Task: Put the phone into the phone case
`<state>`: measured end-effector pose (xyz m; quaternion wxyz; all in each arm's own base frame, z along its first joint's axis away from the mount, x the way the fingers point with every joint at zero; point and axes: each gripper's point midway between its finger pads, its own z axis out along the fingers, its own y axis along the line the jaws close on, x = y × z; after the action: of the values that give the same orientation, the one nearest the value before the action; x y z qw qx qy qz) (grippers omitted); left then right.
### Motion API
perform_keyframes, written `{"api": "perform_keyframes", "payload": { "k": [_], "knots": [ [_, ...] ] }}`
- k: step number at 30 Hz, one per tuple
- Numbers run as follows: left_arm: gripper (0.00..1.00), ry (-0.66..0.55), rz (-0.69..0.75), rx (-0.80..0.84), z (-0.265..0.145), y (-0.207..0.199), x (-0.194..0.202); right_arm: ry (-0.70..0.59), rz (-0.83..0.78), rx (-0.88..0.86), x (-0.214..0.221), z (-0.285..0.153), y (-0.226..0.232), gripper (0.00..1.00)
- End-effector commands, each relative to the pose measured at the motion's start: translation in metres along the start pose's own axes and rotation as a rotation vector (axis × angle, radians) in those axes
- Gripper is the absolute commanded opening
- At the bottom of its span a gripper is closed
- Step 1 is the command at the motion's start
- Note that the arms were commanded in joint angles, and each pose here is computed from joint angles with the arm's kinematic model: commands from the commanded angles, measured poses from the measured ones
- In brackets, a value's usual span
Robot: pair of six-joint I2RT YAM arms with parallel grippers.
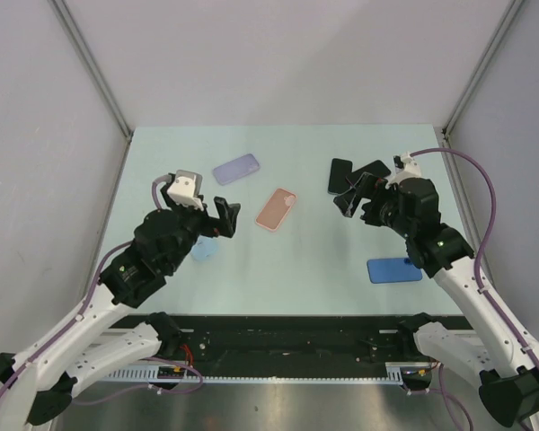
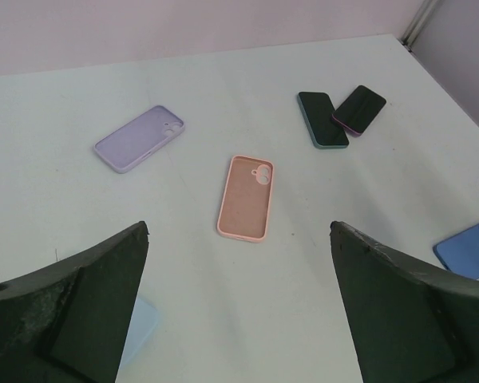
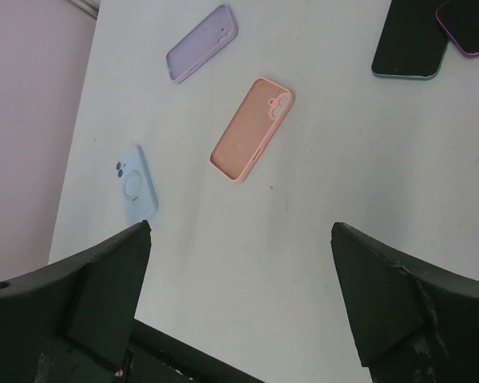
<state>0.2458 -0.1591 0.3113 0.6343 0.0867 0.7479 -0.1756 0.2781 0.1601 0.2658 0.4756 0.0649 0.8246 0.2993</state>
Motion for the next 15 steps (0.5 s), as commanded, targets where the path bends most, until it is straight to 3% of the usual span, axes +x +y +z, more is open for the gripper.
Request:
{"api": "perform_keyframes", "payload": {
  "k": [1,7,11,13,15],
  "knots": [
    [1.00,-0.043,-0.011,-0.037,0.000,0.005,-0.016,-0.022,0.008,-0.029,-0.008,-0.004,0.007,1.00],
    [1.00,-0.006,-0.044,-0.170,0.008,0.021,-0.009,0.001,0.003,0.020,-0.003,-0.005,-0.006,1.00],
    [1.00,0.150,-0.051,-0.397,0.022,0.053,0.014,0.009,-0.004,0.036,-0.001,-0.006,-0.011,1.00],
    [1.00,0.188,-0.134,-0.494,0.027,0.074,0.019,0.020,-0.007,0.035,0.001,-0.007,-0.012,1.00],
    [1.00,0.307,-0.189,-0.519,0.037,0.082,0.048,0.036,-0.017,0.024,0.005,-0.008,-0.011,1.00]
  ]
}}
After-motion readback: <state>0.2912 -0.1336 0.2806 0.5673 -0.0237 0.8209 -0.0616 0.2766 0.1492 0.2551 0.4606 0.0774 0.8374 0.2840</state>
